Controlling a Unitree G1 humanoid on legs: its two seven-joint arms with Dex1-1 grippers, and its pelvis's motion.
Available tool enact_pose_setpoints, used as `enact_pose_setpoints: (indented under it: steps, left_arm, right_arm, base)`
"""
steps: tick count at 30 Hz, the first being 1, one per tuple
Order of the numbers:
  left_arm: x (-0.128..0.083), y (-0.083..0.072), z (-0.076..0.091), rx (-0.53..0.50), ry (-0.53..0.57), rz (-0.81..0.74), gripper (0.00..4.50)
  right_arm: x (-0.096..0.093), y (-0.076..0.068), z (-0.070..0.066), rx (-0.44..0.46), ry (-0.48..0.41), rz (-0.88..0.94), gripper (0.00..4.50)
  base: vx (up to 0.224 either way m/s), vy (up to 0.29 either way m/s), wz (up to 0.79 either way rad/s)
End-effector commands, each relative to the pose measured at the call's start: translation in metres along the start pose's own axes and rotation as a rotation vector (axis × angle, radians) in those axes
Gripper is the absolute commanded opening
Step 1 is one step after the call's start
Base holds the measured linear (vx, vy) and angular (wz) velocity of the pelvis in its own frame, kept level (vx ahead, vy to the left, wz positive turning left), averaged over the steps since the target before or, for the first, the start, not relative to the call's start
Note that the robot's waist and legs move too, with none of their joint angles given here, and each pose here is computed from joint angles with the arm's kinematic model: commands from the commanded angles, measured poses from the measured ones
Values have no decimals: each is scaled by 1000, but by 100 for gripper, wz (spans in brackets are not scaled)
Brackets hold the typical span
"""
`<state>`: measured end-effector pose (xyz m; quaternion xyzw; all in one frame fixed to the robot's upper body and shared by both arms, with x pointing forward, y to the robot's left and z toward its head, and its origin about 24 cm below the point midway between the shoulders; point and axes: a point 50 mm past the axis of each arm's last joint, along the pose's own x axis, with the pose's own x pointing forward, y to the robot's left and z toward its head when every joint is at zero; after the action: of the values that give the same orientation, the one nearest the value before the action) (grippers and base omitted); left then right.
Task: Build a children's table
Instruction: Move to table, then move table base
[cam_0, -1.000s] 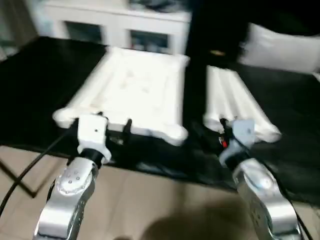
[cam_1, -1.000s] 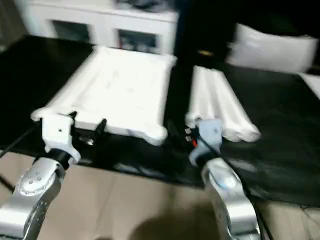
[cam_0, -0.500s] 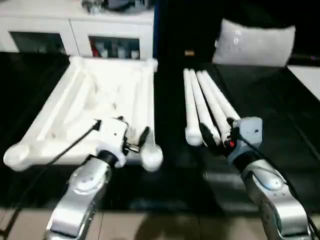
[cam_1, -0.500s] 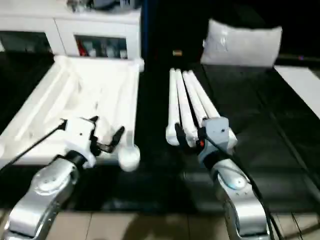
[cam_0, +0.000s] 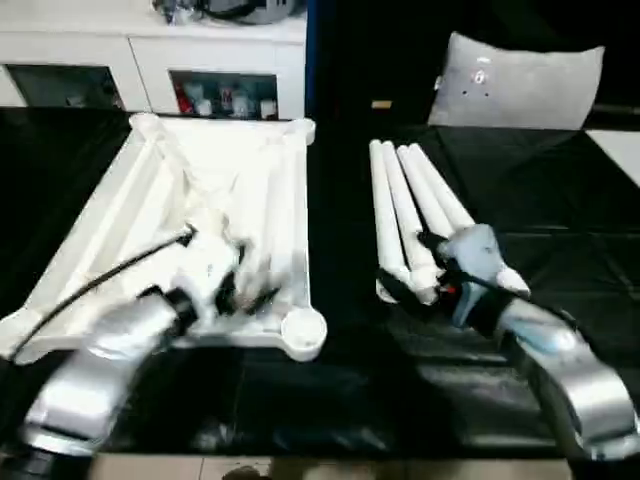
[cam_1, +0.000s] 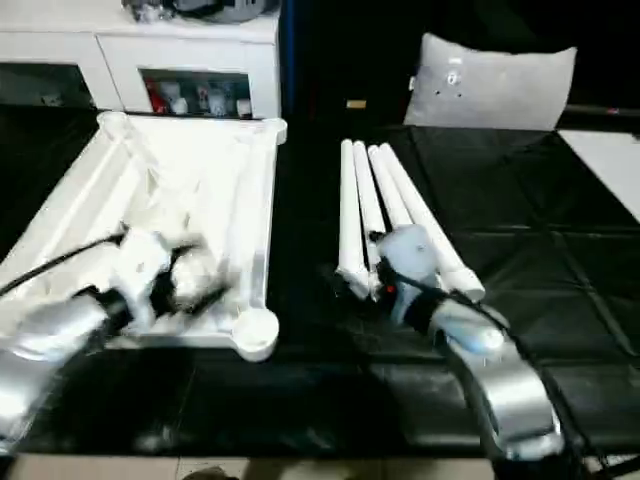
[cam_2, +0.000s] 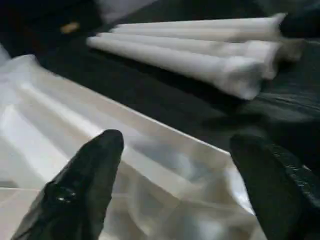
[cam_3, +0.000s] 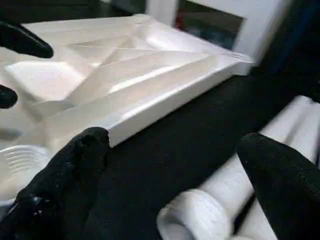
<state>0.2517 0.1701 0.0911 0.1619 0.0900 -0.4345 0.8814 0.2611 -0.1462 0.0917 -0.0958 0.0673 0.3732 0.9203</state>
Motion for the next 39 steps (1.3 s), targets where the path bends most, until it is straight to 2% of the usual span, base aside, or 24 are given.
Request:
enact_pose_setpoints:
  steps: [1,5,6,12,17,22,27,39]
  left_arm:
    - [-2,-3,0,24,28,-115,353]
    - [-10,5,-4,72,153,-254,328]
    - [-11,7,-4,80,169,-269,310]
    - [-10,18,-8,161,224,-314,271]
    - [-11,14,-10,144,267,-419,227]
    - [-7,17,-13,161,284,-414,206]
    - [-4,19,-17,184,305,-413,148]
    - [3,18,-29,190,353,-423,66]
  right_arm:
    - [1,3,1,-10,15,75,450]
    - [-2,11,-1,-17,59,203,450]
    - [-3,12,-1,-17,68,225,450]
    - [-4,18,-3,-30,96,285,450]
    - [-7,23,-7,-31,114,310,450]
    - [-8,25,-8,-31,123,318,450]
    - [-10,27,-9,-31,128,318,450]
    - [-15,29,-10,-19,146,346,450]
  base:
    - [-56,19,-1]
    - [0,0,0]
    - [0,0,0]
    - [0,0,0]
    - [0,0,0]
    - [0,0,0]
    - [0,0,0]
    - [0,0,0]
